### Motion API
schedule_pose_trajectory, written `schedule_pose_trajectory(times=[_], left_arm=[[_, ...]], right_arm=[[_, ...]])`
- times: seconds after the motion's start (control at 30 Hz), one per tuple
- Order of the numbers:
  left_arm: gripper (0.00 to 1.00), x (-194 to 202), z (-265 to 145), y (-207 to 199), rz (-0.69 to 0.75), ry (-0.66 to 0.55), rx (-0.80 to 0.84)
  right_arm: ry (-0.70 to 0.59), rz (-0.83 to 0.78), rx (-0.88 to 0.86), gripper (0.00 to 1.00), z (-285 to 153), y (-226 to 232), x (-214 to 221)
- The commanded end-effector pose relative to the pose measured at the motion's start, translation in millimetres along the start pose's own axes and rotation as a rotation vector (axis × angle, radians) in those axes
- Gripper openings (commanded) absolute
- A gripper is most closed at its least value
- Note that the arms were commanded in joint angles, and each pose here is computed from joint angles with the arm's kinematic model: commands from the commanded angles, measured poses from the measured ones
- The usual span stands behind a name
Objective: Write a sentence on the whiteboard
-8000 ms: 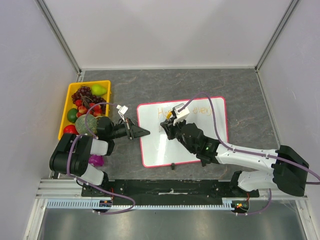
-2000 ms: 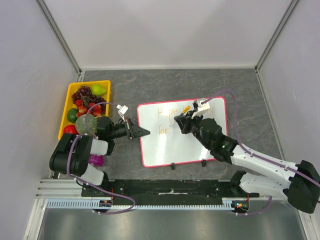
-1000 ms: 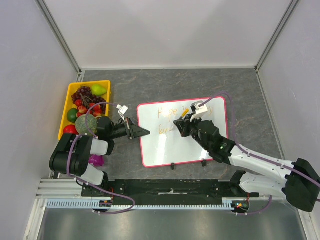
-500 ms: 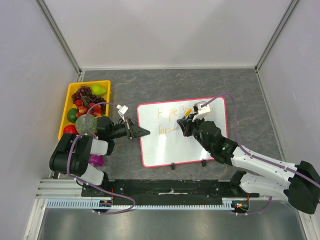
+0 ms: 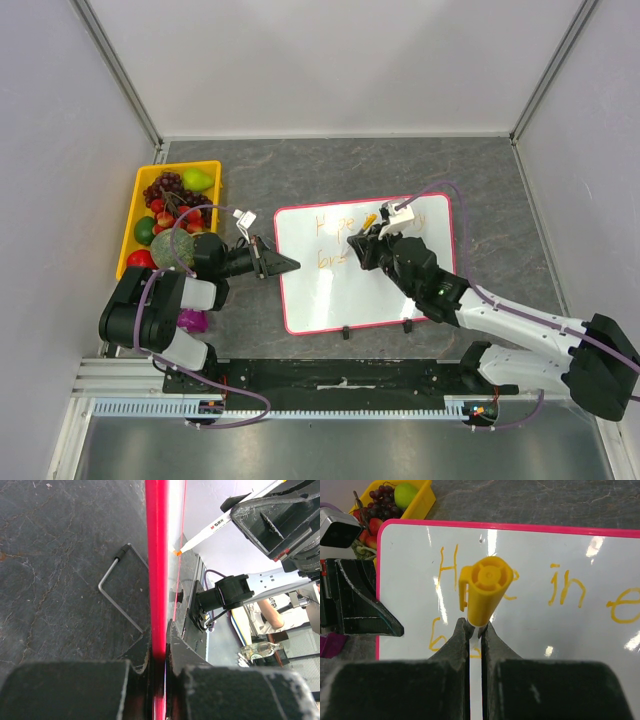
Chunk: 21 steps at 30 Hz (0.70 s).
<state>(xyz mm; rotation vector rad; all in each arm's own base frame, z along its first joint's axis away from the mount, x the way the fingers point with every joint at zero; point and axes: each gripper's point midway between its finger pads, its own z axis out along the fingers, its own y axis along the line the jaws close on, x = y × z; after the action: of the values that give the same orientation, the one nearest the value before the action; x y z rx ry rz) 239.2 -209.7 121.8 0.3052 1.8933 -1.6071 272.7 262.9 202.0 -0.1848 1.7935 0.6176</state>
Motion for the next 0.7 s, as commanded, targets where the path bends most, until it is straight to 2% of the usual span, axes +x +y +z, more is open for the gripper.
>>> schedule_pose_trajectory(times=[0.0, 0.4, 0.67], left_arm=[[0.02, -2.3, 1.6, 21.3, 0.109, -0.029, -0.071], [0.02, -2.4, 1.7, 21.3, 0.109, -0.028, -0.07], [0.02, -2.4, 1.8, 21.8, 0.108, -0.028, -0.071]], right_arm=[[0.024, -0.015, 0.0, 0.0, 2.4, -1.2, 5.5], [0.1, -0.029, -0.001, 0.0, -6.0, -10.2, 34.7], [0.082, -0.036, 0.043, 0.0, -11.9, -21.2, 32.6]])
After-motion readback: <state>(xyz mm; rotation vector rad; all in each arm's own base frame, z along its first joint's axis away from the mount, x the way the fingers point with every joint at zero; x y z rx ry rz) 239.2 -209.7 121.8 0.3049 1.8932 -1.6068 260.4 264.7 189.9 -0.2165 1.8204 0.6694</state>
